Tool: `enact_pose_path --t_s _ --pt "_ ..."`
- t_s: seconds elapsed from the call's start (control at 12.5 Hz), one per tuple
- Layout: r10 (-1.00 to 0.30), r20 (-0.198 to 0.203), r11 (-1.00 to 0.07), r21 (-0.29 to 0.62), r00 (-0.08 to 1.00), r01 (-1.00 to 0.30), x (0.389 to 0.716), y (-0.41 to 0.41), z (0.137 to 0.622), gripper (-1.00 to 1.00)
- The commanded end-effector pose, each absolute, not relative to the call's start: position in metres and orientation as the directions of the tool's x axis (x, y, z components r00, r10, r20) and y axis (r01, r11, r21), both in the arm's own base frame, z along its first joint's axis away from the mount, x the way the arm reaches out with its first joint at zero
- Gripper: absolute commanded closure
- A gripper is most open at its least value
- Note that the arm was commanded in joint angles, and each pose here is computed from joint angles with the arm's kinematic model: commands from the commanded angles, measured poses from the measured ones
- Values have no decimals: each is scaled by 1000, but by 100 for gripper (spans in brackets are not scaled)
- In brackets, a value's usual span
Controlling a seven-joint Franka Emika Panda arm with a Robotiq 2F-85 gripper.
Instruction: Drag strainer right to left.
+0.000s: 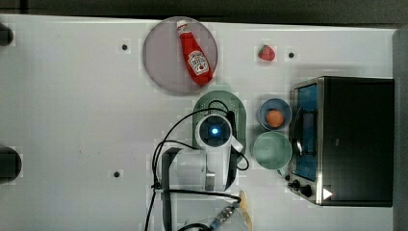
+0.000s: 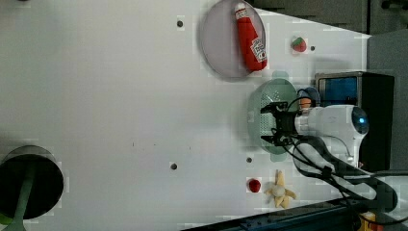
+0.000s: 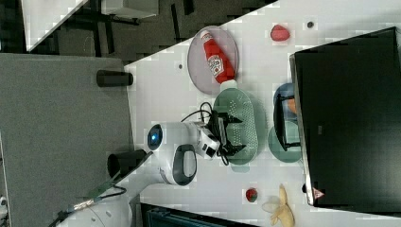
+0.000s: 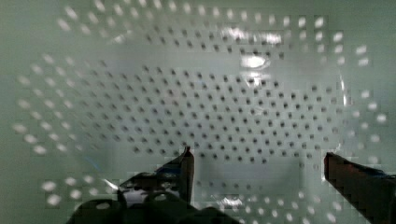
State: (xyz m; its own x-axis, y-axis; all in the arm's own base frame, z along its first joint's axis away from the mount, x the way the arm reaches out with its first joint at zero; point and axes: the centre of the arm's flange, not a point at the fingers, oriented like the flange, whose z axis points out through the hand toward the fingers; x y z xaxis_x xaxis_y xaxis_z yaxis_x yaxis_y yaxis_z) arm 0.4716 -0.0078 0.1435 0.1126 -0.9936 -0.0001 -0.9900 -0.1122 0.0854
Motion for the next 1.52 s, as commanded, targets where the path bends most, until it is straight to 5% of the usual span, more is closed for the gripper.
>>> enact_pose_path --t_s 0.08,1.52 --pt "-995 3 -95 35 95 -995 478 34 158 -100" --pt "-998 -21 -62 29 62 -998 465 223 148 -100"
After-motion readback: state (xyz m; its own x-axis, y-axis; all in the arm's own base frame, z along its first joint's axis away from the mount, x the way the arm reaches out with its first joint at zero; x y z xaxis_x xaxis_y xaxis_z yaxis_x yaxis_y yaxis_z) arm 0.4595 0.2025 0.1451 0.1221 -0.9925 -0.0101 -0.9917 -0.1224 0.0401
